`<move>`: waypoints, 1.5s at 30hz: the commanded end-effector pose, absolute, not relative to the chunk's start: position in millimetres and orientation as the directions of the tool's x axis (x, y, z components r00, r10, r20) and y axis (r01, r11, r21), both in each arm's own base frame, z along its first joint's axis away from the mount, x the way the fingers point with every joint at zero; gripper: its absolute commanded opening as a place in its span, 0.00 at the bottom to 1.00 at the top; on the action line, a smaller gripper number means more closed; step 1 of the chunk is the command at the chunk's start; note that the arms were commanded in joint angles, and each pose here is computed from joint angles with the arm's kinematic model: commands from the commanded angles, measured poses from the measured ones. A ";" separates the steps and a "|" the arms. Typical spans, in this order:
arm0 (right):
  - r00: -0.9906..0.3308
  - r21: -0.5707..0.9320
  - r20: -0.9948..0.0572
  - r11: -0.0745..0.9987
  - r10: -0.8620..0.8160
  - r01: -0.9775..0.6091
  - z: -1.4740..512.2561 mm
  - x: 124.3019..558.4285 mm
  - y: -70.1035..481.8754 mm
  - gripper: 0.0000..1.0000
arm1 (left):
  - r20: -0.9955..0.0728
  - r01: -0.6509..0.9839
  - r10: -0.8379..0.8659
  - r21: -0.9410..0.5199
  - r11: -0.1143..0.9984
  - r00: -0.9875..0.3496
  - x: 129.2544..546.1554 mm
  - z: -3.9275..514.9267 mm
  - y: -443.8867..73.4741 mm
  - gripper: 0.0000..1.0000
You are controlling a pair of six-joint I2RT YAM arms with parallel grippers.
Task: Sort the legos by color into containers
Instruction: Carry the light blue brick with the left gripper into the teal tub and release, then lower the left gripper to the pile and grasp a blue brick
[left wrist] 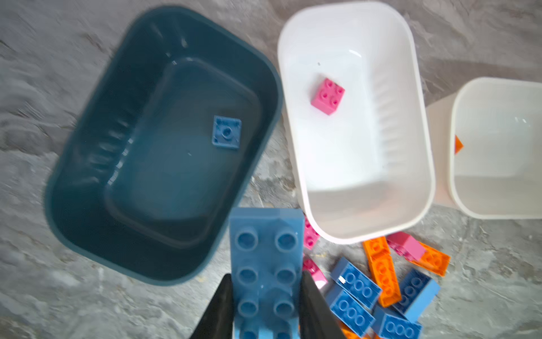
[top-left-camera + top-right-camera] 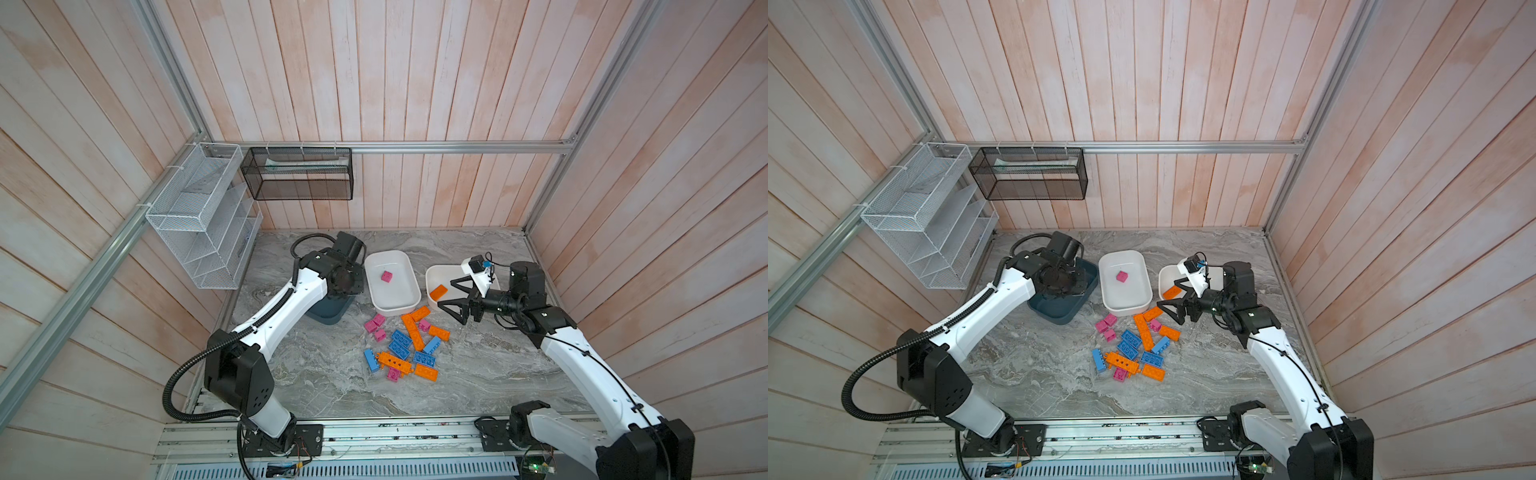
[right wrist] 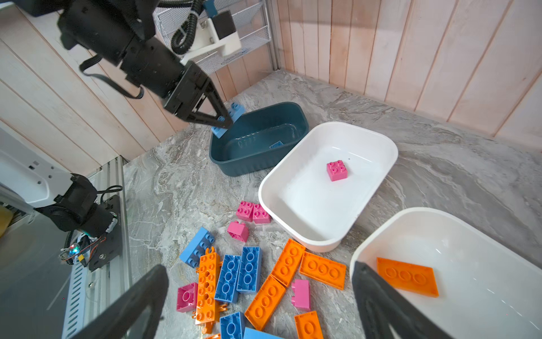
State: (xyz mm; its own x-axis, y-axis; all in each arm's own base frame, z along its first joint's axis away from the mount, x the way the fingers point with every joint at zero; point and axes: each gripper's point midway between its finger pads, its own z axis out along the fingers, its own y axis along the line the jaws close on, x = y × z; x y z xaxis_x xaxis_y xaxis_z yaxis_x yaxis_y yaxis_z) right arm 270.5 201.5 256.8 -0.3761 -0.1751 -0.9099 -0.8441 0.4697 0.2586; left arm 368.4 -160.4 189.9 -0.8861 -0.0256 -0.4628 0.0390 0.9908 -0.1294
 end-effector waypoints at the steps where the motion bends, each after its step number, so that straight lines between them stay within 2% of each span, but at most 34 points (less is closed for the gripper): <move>1: -0.366 0.271 -0.917 0.427 -0.158 -0.863 262.8 265.9 213.6 0.98 | -0.442 0.139 0.107 -0.042 0.989 -0.891 391.3 166.4 -136.0 0.32; 6: -0.372 0.277 -0.912 0.407 -0.175 -0.870 257.3 261.8 220.2 0.98 | -0.486 0.175 0.159 0.013 0.985 -0.860 435.3 139.4 -113.9 0.32; 9: -0.374 0.278 -0.908 0.396 -0.187 -0.875 254.3 260.3 223.3 0.98 | -0.503 0.253 0.238 0.039 0.967 -0.831 455.1 123.7 -115.6 0.32; 15: -0.377 0.278 -0.904 0.395 -0.200 -0.876 249.2 262.6 225.1 0.98 | -0.502 0.438 0.433 0.116 0.891 -0.748 479.7 89.7 -126.2 0.32; 20: -0.377 0.273 -0.903 0.403 -0.206 -0.873 248.8 266.2 225.4 0.98 | -0.453 0.485 0.501 0.161 0.859 -0.737 493.4 62.5 -123.7 0.32; 23: -0.376 0.269 -0.901 0.402 -0.216 -0.875 248.8 266.2 225.4 0.98 | -0.426 0.460 0.505 0.212 0.862 -0.751 500.1 54.3 -112.0 0.35; 29: -0.382 0.271 -0.896 0.405 -0.224 -0.873 247.4 266.0 224.6 0.98 | -0.483 0.425 0.478 0.224 0.877 -0.734 507.2 77.1 -113.2 0.55; 32: -0.382 0.269 -0.895 0.404 -0.230 -0.874 247.3 265.1 224.5 0.98 | -0.516 0.405 0.460 0.223 0.886 -0.722 504.6 104.1 -117.4 0.63; 37: -0.386 0.271 -0.891 0.405 -0.237 -0.873 245.2 263.7 223.6 0.98 | -0.567 0.369 0.350 0.086 0.925 -0.745 476.5 154.5 -133.9 0.73; 45: -0.392 0.271 -0.888 0.414 -0.241 -0.869 245.4 260.8 221.7 0.98 | -0.456 0.209 0.119 -0.152 0.966 -0.882 377.9 172.6 -161.0 0.77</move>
